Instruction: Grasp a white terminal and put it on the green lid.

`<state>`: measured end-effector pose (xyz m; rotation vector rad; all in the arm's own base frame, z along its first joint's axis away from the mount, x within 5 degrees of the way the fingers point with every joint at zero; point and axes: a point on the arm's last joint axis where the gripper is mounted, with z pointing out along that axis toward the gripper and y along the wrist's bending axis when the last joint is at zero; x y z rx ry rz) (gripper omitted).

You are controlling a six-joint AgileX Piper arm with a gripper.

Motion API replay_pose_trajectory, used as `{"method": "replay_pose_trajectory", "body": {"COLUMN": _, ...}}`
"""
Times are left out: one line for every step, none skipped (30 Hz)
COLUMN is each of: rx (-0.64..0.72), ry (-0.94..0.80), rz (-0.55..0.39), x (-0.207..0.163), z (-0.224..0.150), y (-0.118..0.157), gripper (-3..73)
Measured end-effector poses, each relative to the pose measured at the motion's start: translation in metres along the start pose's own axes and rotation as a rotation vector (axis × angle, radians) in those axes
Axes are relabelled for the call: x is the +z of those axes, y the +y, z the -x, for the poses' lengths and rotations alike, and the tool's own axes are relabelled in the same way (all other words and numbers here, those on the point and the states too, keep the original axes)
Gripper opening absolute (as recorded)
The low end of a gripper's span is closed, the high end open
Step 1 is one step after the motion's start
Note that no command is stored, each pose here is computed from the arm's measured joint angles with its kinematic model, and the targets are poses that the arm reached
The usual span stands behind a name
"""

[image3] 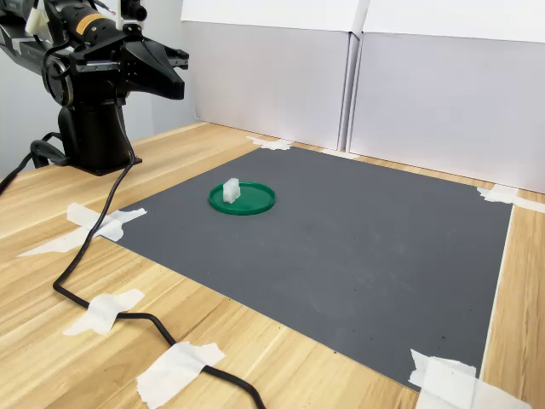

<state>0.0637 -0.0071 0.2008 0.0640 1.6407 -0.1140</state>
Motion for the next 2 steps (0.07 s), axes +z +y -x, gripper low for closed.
{"method": "replay_pose_trajectory", "body": {"rx": 0.000, "ry": 0.000, "rz": 0.000, "x": 0.0000, "z": 0.0000, "y": 0.0000, "gripper": -1.6}}
{"method": "replay_pose_trajectory", "body": {"rx": -0.002, "ry": 0.000, "rz": 0.000, "x": 0.0000, "z": 0.0000, "y": 0.0000, "gripper": -1.6}}
